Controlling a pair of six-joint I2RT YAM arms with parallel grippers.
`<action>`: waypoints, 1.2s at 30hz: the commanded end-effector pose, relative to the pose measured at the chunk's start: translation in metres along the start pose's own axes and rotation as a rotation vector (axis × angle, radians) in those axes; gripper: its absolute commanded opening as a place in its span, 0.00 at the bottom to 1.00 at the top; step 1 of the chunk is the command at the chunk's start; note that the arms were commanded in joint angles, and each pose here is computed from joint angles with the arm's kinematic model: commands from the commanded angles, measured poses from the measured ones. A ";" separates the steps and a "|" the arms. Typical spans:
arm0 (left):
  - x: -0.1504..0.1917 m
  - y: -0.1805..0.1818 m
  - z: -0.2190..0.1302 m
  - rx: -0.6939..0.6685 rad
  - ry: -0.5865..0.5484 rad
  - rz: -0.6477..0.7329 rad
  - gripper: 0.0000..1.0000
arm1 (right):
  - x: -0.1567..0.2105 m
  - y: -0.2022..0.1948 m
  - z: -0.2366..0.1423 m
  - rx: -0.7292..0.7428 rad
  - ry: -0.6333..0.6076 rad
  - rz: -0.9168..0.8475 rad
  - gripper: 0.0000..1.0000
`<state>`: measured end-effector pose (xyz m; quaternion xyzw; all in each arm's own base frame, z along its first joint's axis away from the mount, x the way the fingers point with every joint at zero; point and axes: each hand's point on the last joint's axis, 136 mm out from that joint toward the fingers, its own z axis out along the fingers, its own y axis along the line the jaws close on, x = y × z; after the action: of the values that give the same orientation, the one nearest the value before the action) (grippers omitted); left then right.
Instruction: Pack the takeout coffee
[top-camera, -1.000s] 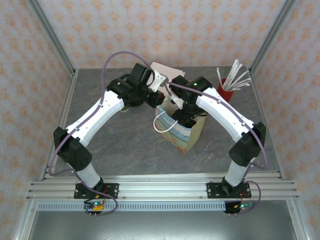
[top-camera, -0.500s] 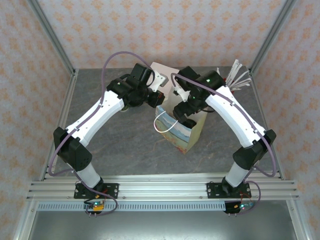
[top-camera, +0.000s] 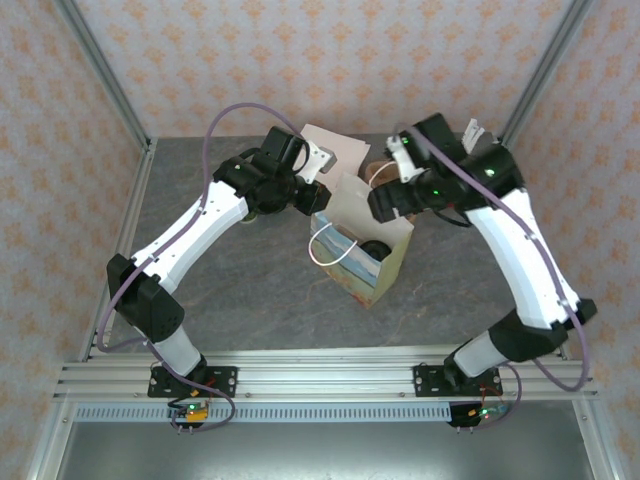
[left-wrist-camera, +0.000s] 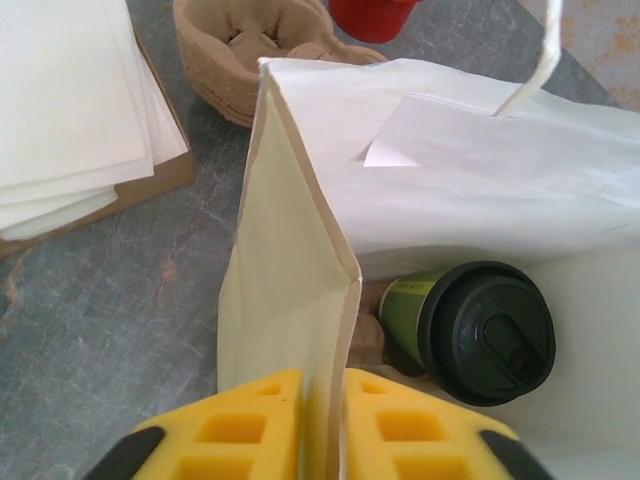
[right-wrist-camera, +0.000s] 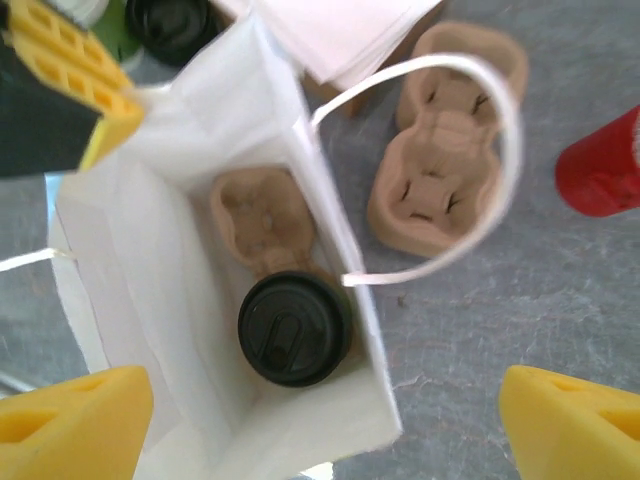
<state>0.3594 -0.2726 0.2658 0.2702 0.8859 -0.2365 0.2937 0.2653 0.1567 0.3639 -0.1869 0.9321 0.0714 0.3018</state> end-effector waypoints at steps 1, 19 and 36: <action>-0.003 -0.005 -0.004 0.017 -0.020 -0.020 0.29 | -0.008 -0.014 -0.012 0.048 -0.102 0.080 0.90; -0.062 0.020 -0.109 -0.167 -0.484 -0.203 0.78 | -0.021 -0.070 -0.029 0.216 -0.390 0.289 0.92; -0.012 0.091 -0.148 -0.408 -0.494 -0.415 0.74 | 0.004 -0.234 0.057 0.495 -0.285 0.665 0.73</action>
<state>0.3660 -0.1275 0.3504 -0.0297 0.8560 -0.1680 0.4881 0.3718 -0.0313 0.3024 0.2064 0.8889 -0.0184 0.4085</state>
